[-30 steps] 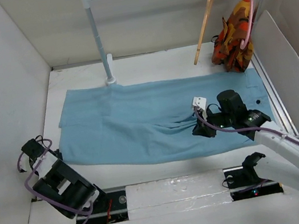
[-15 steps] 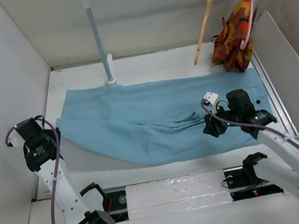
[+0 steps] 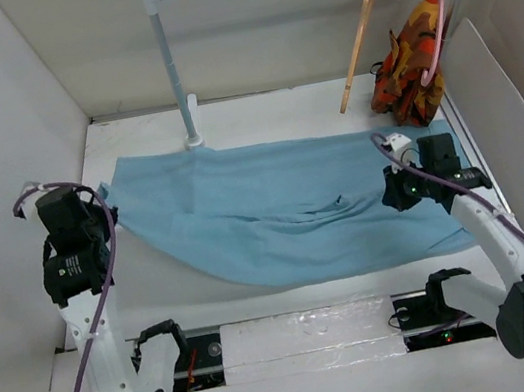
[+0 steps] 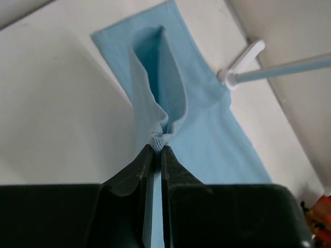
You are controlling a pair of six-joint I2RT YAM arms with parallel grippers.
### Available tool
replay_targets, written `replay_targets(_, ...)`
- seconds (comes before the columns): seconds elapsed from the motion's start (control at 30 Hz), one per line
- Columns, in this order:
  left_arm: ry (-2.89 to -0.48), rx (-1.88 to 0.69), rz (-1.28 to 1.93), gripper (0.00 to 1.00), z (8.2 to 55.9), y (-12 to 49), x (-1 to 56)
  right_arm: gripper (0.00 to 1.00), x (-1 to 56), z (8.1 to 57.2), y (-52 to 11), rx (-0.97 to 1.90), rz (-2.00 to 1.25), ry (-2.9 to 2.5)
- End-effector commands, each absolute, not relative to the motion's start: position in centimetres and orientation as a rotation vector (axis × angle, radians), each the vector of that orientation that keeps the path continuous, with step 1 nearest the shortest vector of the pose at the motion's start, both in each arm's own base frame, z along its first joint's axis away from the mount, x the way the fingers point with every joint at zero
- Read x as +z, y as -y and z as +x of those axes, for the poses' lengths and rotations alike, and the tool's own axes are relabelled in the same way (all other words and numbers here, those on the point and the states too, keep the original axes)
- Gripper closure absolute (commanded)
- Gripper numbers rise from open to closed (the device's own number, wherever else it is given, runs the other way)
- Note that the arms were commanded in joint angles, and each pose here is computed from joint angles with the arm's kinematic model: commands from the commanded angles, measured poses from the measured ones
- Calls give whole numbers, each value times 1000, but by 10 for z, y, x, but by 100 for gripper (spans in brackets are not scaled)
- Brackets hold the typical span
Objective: Place the trousers on the hanger
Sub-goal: Fold the trousers
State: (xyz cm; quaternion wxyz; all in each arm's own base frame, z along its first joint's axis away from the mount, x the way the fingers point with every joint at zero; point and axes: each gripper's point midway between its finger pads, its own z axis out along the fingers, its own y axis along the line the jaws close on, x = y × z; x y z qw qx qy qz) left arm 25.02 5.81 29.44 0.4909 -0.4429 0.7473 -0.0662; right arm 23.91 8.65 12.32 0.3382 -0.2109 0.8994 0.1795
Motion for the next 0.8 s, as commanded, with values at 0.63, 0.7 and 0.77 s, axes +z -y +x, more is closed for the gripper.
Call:
replay_targets(0.63,-1759,-133,-598,100,210,6,332,50,60,138,176,-97,1134,-2446)
replay_targets(0.7,-1723,-80,-610,100,206,-5,342,50,59,129,180,-121,1171,-2453)
replay_targets(0.77,-1705,-46,-605,100,204,-11,350,49,57,118,183,-151,1219,-2452)
